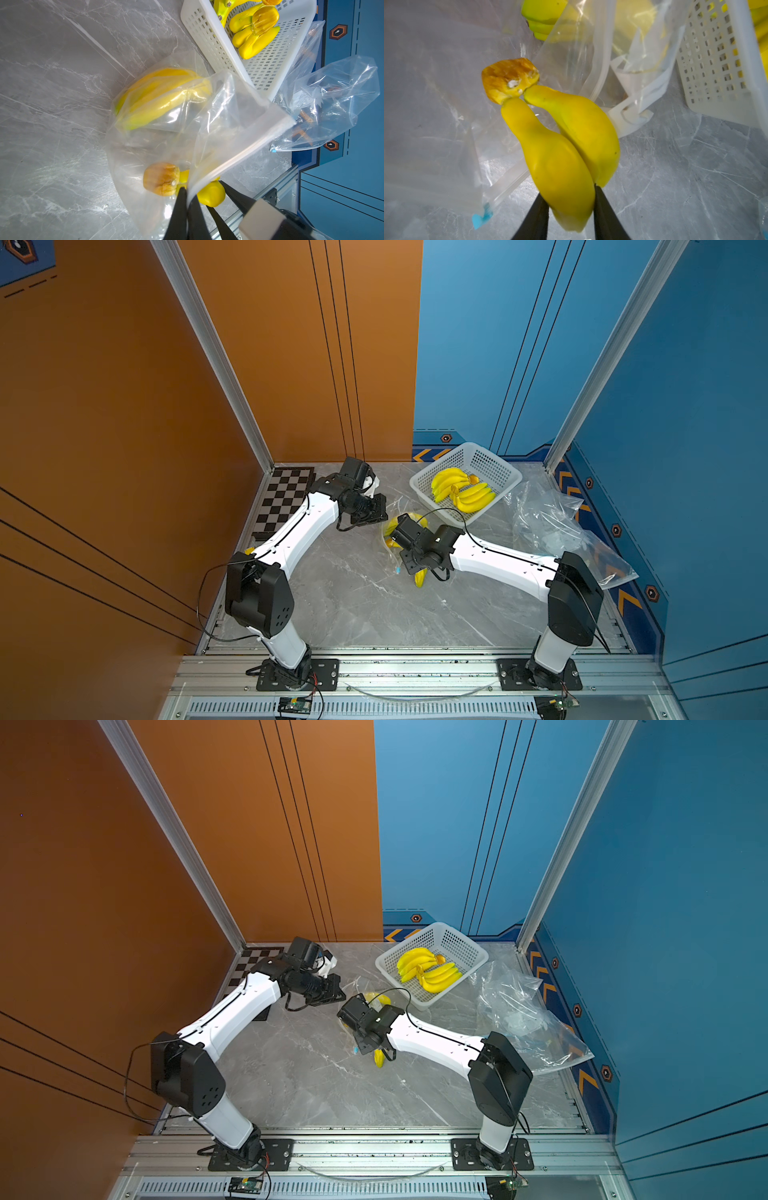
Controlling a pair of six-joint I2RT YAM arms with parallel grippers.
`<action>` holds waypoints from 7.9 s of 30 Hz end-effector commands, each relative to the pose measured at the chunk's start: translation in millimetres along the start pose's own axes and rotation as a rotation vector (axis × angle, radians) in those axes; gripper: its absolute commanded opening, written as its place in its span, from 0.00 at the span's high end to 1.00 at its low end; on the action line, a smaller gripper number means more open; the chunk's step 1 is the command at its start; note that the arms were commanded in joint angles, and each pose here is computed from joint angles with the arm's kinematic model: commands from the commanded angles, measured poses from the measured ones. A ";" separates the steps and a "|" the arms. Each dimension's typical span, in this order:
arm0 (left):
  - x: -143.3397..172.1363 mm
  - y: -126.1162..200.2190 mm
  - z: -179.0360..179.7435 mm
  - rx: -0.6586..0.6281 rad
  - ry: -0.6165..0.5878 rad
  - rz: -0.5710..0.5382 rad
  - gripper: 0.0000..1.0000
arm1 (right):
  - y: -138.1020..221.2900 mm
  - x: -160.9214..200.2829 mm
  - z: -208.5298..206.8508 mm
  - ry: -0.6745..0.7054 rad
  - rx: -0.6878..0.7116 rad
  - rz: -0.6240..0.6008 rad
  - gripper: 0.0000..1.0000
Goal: Open the zip-top bag and take out the banana
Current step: Pick up the banana from the zipper food storage bag, then adjust the basket at the center of the board, then place the banana in the basket, then pick up the banana from the zipper food storage bag.
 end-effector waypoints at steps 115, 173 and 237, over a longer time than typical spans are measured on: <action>3.8 11.9 -124.5 0.206 -0.089 -0.005 1.00 | 45.2 -33.7 -20.3 -0.604 -0.415 0.049 0.60; 14.3 -124.8 15.0 0.202 0.114 0.111 0.10 | -57.8 -27.5 -70.3 -1.037 -0.240 0.154 0.51; 27.3 -87.3 12.7 0.187 0.171 0.070 0.35 | -26.9 -46.8 -57.4 -0.899 -0.450 0.168 0.64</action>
Point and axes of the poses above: each gripper's point midway between its finger pads, its own y axis back along the fingers, its own z axis along the line the jaws close on, x = y × z, the point moved 4 cm from there along y, back along the fingers, and after that the axes turned 15 degrees about -y, right-handed, at the moved point
